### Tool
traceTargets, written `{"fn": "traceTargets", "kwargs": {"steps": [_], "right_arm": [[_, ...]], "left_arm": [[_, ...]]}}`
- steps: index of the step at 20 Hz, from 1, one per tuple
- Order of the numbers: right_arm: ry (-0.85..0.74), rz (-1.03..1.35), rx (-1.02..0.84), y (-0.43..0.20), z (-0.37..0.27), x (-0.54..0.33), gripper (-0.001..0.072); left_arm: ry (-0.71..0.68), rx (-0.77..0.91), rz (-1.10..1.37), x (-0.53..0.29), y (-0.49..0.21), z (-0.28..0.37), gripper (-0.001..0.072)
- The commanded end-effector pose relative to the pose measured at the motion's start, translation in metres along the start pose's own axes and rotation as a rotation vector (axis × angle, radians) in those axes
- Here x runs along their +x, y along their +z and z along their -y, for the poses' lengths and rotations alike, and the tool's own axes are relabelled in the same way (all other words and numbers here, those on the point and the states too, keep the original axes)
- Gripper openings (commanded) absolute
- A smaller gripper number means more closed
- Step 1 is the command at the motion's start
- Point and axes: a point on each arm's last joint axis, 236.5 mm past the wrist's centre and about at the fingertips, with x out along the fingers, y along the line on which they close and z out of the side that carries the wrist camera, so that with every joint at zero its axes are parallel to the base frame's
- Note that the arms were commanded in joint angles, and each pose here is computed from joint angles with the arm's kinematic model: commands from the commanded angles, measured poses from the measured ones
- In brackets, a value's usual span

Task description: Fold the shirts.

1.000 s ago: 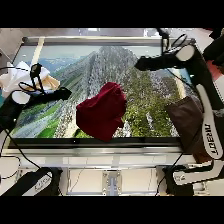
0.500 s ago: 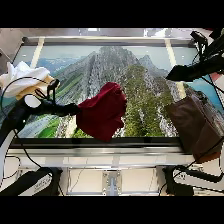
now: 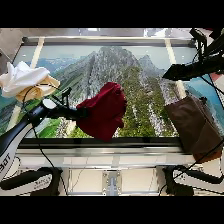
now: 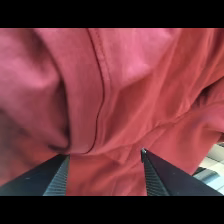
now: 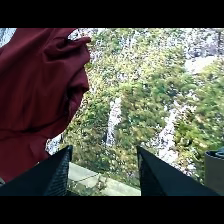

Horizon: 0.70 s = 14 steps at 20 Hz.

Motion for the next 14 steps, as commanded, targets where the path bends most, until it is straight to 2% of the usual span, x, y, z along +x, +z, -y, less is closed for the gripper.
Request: {"fn": "traceTargets", "kwargs": {"steps": [1,5,7,14], "right_arm": [[0.007,0.003,-0.004,0.001,-0.003,0.000,0.0451],[0.008,-0.012,-0.005,-0.003,-0.003,0.000,0.0451],[-0.001,-0.018,-0.006,-0.004,-0.001,0.000,0.0451],[0.015,-0.014,-0.004,-0.003,-0.004,0.000,0.0451]], "left_arm": [[-0.010,-0.012,0.001,0.012,0.001,0.001,0.0479],[-0.025,0.005,-0.042,0.003,-0.006,0.005,0.0469],[0.017,0.025,-0.077,-0.016,-0.015,-0.006,0.0469],[0.069,-0.040,-0.035,-0.010,-0.004,-0.024,0.0469]]}}
